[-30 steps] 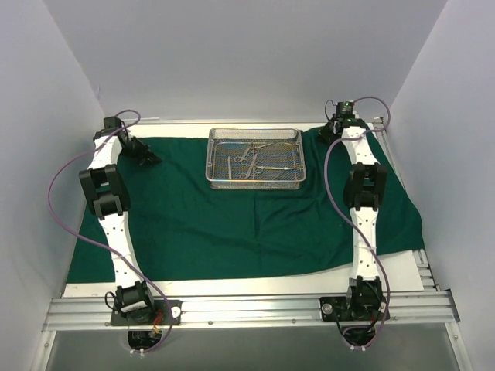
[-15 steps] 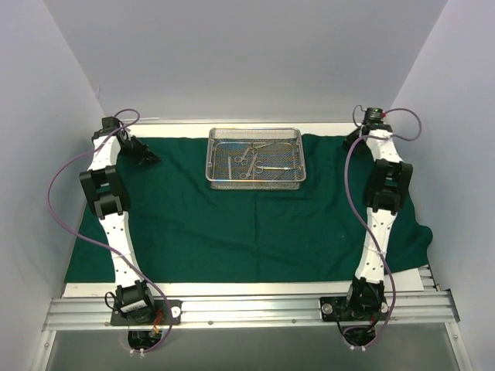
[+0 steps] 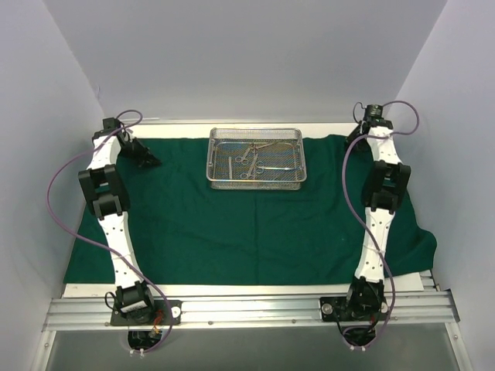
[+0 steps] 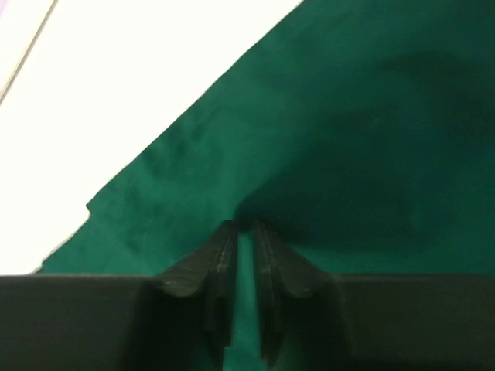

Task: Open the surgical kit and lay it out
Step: Smooth out the surgical kit at the center of the board, then pick up the container from the surgical kit, then place the container in the surgical kit.

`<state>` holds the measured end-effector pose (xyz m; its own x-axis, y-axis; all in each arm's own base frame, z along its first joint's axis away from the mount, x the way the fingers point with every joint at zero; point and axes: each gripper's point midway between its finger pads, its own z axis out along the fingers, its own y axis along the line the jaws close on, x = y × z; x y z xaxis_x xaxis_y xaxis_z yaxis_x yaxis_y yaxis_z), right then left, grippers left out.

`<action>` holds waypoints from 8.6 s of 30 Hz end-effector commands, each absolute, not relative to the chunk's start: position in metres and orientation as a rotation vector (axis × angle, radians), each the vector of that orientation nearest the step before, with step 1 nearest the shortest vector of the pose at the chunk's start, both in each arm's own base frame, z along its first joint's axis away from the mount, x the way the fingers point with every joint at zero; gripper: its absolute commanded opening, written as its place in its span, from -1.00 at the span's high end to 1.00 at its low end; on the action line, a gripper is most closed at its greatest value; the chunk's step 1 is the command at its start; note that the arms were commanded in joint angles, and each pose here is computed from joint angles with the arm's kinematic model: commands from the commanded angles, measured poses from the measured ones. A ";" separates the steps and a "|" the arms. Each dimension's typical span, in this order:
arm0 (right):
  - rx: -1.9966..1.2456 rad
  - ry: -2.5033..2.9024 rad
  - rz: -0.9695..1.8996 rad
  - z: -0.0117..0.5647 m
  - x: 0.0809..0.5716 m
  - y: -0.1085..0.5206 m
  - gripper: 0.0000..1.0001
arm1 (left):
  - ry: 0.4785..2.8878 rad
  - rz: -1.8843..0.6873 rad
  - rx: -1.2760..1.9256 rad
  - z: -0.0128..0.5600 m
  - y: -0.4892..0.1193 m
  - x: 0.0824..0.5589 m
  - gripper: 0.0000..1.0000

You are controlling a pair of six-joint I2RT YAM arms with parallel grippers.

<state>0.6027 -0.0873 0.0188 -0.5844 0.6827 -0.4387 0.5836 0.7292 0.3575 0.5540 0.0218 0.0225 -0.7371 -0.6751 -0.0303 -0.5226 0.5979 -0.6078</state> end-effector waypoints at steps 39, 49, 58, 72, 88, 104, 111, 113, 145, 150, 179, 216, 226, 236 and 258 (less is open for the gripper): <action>1.004 2.687 0.169 -0.012 0.417 0.011 1.00 | 2.539 -0.930 -0.819 0.095 -0.014 0.501 0.66; 1.266 2.669 0.029 -0.021 0.351 -0.061 1.00 | 2.540 -0.935 -0.833 0.091 -0.017 0.493 0.66; 1.252 2.639 0.033 -0.007 0.334 -0.071 1.00 | 2.540 -0.941 -0.841 0.085 -0.019 0.493 0.66; 0.778 2.442 0.051 0.099 0.468 -0.066 0.84 | 2.564 -0.785 -0.802 0.092 -0.003 0.486 0.66; 0.711 2.409 0.292 0.059 0.573 -0.010 0.98 | 2.517 -0.800 -0.759 0.061 -0.007 0.537 0.80; 0.781 2.511 0.319 -0.009 0.572 0.000 1.00 | 2.629 -0.698 -0.923 0.008 0.013 0.548 0.85; 0.766 2.487 0.323 0.005 0.586 -0.004 1.00 | 2.626 -0.668 -0.969 0.009 0.033 0.544 0.85; 0.755 2.487 0.320 0.010 0.587 -0.005 1.00 | 2.619 -0.672 -0.971 0.012 0.037 0.542 0.86; 0.321 2.388 0.590 0.149 0.580 0.085 -0.80 | 2.378 -1.085 -0.343 0.155 -0.119 0.545 -0.32; 0.281 2.461 0.591 0.129 0.570 0.102 -0.77 | 2.401 -1.048 -0.265 0.152 -0.157 0.551 -0.30; 0.246 2.602 0.553 0.071 0.554 0.121 -0.39 | 2.592 -0.688 -0.267 0.111 -0.178 0.545 -0.25; -0.048 2.467 0.709 0.182 0.474 0.314 1.00 | 2.472 -0.548 -0.475 0.182 -0.043 0.479 0.95; -0.160 2.488 0.776 0.168 0.429 0.392 1.00 | 2.521 -0.494 -0.592 0.152 0.015 0.438 0.95; -0.183 2.546 0.735 0.131 0.424 0.394 1.00 | 2.623 -0.479 -0.715 0.099 0.029 0.432 0.36; -0.098 2.574 0.603 0.166 0.451 0.295 -0.47 | 2.469 -0.208 -0.410 0.194 0.018 0.435 -0.87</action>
